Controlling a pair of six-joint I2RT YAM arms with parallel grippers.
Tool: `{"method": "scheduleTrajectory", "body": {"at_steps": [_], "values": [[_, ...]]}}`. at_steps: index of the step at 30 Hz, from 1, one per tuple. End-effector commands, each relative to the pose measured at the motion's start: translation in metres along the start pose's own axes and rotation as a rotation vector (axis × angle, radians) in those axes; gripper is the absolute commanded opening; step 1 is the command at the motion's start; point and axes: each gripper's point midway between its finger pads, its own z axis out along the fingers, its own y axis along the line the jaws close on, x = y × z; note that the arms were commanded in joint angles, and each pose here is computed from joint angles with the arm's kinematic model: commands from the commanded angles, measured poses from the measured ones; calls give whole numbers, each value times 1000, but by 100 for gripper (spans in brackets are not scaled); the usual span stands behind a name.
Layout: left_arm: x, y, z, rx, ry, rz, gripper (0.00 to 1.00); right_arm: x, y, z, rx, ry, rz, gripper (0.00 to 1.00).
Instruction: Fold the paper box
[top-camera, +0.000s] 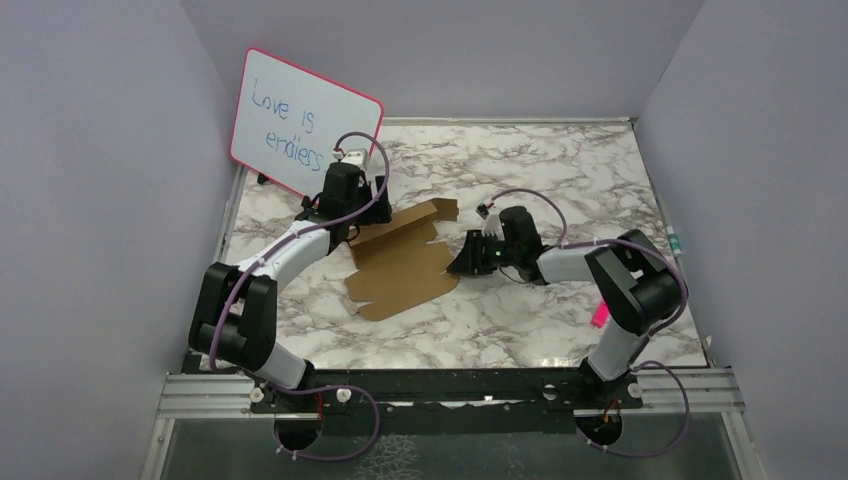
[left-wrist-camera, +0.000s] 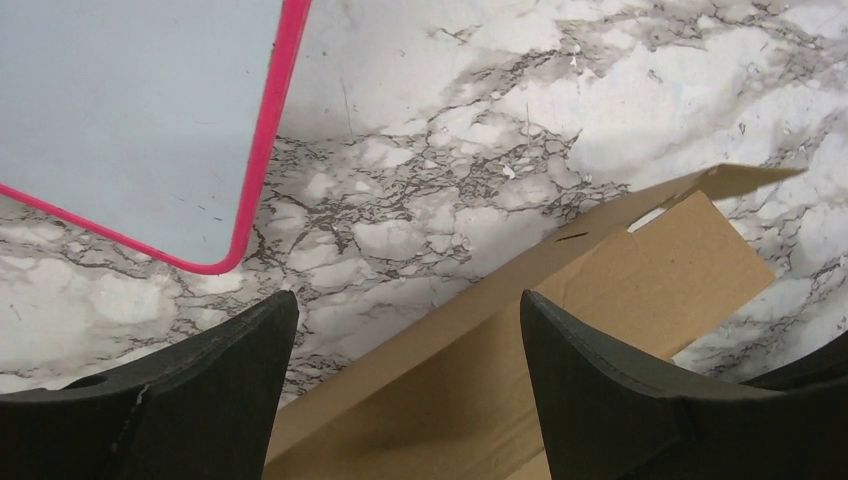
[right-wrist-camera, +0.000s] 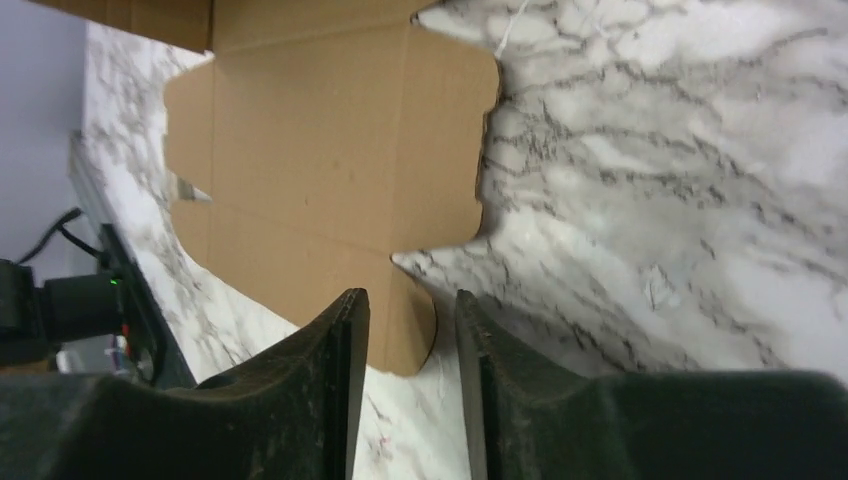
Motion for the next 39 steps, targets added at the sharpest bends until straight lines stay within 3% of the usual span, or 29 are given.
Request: {"method": "scheduleTrajectory", "body": {"at_steps": [1,7,16,17,19,20,25,39], "values": [[-10,-14,-1,82,1,42,82,-11,-8,-19,120,-37,-115,46],[-10,-18,-2,104,8,50,82,-87,-12,-41,212,-258,-169,60],[-17,-44,-2,210,5,62,82,-155,-20,-37,224,-365,-176,71],[-15,-45,-1,208,8,65,82,-159,-15,-34,197,-367,-181,74],[-12,-43,1,193,13,75,82,-163,-4,-28,130,-362,-191,97],[-10,-43,3,189,16,81,82,-165,0,-25,107,-357,-186,100],[-2,-46,10,194,39,102,82,-168,10,-12,17,-333,-178,100],[9,-56,15,213,60,127,82,-160,18,15,-24,-260,-245,100]]}}
